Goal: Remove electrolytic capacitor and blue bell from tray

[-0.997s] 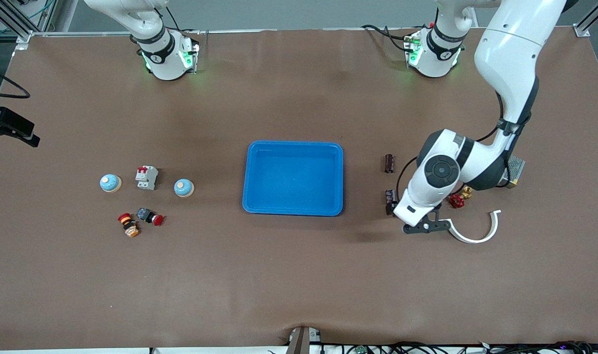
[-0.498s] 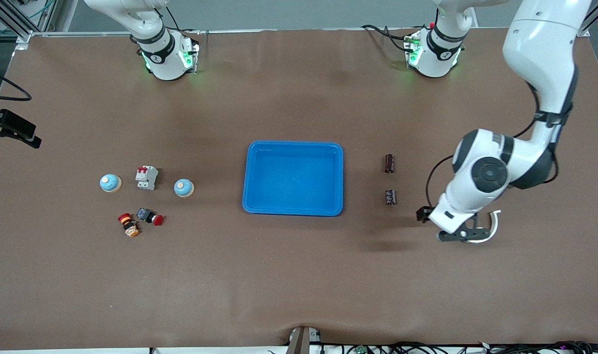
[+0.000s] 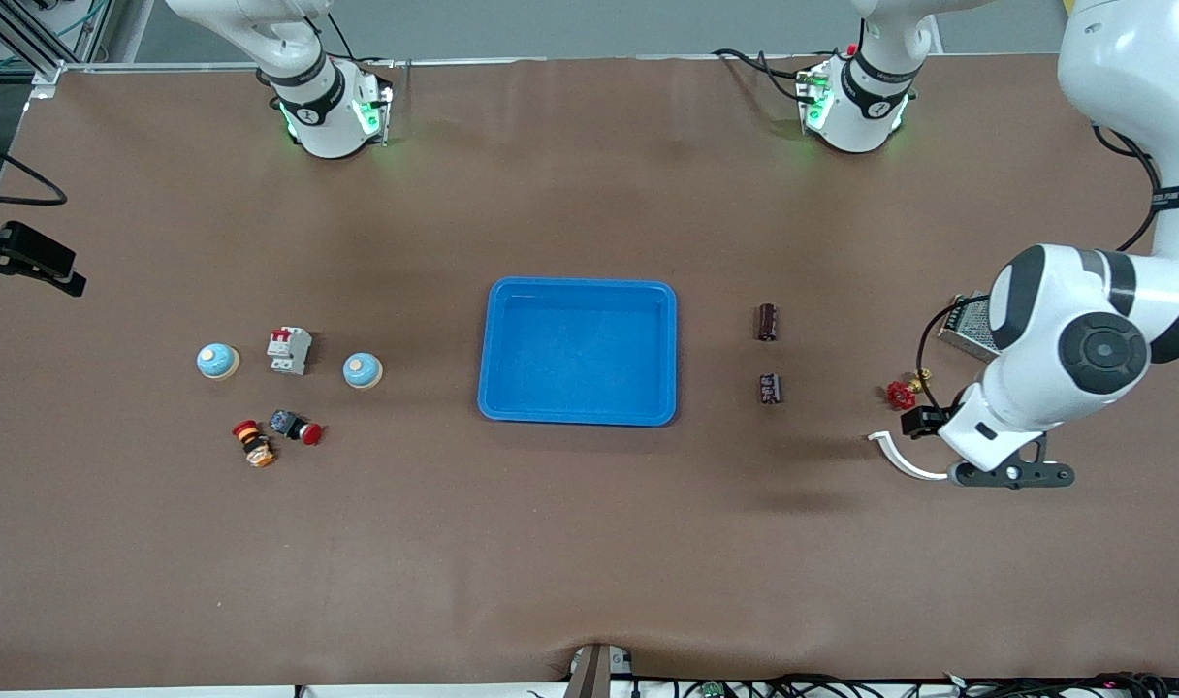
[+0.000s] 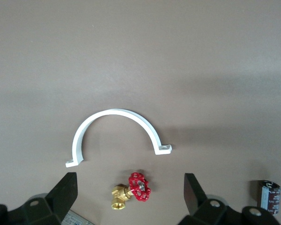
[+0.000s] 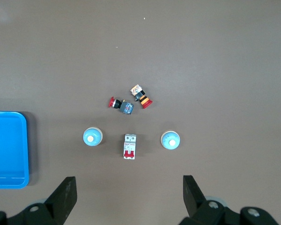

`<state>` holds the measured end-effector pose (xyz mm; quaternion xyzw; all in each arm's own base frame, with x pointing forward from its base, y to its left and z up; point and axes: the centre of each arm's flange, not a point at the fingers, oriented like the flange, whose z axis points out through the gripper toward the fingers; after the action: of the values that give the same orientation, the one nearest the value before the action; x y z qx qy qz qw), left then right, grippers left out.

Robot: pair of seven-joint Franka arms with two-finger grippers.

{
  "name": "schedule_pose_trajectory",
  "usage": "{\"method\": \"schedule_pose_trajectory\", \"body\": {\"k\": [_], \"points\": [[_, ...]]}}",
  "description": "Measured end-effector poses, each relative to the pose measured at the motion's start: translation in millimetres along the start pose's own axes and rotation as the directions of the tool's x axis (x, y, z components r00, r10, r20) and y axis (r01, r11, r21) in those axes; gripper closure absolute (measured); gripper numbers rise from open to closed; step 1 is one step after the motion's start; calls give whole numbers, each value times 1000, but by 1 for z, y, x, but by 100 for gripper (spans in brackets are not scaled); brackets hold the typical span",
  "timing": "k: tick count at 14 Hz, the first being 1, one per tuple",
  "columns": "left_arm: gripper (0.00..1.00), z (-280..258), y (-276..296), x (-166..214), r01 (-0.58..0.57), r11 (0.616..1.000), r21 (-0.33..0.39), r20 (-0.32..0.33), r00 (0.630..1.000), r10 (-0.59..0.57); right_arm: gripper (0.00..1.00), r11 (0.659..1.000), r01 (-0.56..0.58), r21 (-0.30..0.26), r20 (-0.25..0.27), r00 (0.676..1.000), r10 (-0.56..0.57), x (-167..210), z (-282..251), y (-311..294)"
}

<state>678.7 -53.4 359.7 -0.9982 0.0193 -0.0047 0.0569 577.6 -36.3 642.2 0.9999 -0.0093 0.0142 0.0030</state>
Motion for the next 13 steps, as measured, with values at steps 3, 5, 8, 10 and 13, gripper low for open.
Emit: {"method": "schedule_pose_trajectory", "body": {"k": [3,5,8,10,13], "points": [[0,-14,-9,0,18,999,-37,15,1000,-17,0,1000,0,0,0,1000,0,0,0,0],[0,-27,-16,0,16,997,-78,43,999,-12,0,1000,0,0,0,1000,0,0,0,0],[0,-59,-36,0,-12,996,-91,48,999,16,0,1000,1,0,-1,1000,-1,0,0,0],[0,-87,-41,-6,-7,996,-87,33,999,10,0,1000,0,0,-1,1000,0,0,0,0],[0,-135,-49,-23,1,997,-82,16,1000,1,0,1000,1,0,-1,1000,-1,0,-1,0]]}}
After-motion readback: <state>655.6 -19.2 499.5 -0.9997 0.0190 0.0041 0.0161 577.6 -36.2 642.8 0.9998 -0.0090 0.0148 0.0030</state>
